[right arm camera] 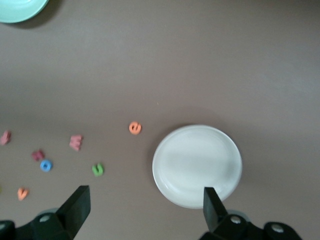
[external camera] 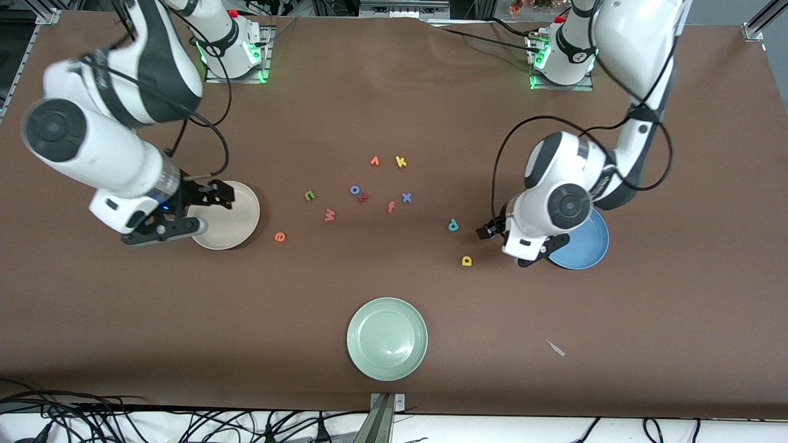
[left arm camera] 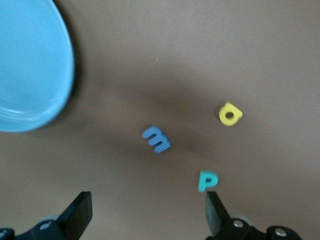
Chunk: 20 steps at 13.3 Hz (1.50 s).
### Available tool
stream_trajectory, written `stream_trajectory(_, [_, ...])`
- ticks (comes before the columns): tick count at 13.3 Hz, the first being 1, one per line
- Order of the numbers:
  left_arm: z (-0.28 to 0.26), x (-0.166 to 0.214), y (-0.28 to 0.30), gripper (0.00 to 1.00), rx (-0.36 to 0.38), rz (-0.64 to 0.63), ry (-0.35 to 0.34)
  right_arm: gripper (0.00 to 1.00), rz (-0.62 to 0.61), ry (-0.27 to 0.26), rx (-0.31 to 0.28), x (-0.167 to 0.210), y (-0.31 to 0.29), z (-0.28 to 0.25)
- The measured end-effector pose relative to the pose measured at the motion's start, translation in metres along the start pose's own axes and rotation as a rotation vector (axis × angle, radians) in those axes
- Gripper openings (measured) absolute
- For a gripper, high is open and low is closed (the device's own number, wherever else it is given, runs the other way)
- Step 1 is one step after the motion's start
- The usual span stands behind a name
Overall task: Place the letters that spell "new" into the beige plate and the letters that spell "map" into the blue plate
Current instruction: 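Reach the left gripper to the blue m while the right gripper reaches the e, then drop the m on the blue plate while the right gripper grasps the e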
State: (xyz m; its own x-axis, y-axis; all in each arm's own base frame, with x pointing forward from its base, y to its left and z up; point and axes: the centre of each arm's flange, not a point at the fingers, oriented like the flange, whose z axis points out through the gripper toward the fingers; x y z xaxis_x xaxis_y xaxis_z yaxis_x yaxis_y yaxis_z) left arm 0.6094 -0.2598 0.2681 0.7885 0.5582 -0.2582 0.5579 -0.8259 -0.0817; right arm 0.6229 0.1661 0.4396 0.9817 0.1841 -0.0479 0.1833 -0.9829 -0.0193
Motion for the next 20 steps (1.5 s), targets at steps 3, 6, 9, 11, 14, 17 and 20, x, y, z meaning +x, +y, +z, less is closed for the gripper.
stream_trajectory(3, [0.056, 0.016, 0.004, 1.00, 0.006, -0.194, -0.004, 1.00, 0.035, 0.052, 0.014, -0.014, -0.028, 0.084])
stream_trajectory(6, [0.089, 0.014, 0.003, 0.94, -0.020, -0.280, 0.018, 1.00, 0.042, 0.070, 0.008, -0.027, -0.034, 0.147])
stream_trajectory(9, [0.101, 0.016, -0.004, 0.77, -0.039, -0.302, 0.032, 1.00, 0.055, 0.083, -0.024, -0.024, -0.035, 0.193])
stream_trajectory(11, [0.097, 0.016, -0.003, 0.54, -0.051, -0.306, 0.039, 1.00, 0.072, 0.083, -0.035, -0.024, -0.039, 0.222])
stream_trajectory(14, [0.093, 0.020, -0.006, 0.26, -0.055, -0.315, 0.042, 0.96, 0.078, 0.090, -0.028, -0.024, -0.056, 0.243])
stream_trajectory(17, [0.084, 0.026, -0.010, 0.26, -0.066, -0.326, 0.048, 0.94, 0.069, 0.092, -0.026, -0.025, -0.068, 0.244])
stream_trajectory(20, [0.043, 0.033, -0.019, 0.26, -0.066, -0.321, 0.044, 0.87, 0.071, 0.088, -0.026, -0.025, -0.067, 0.247])
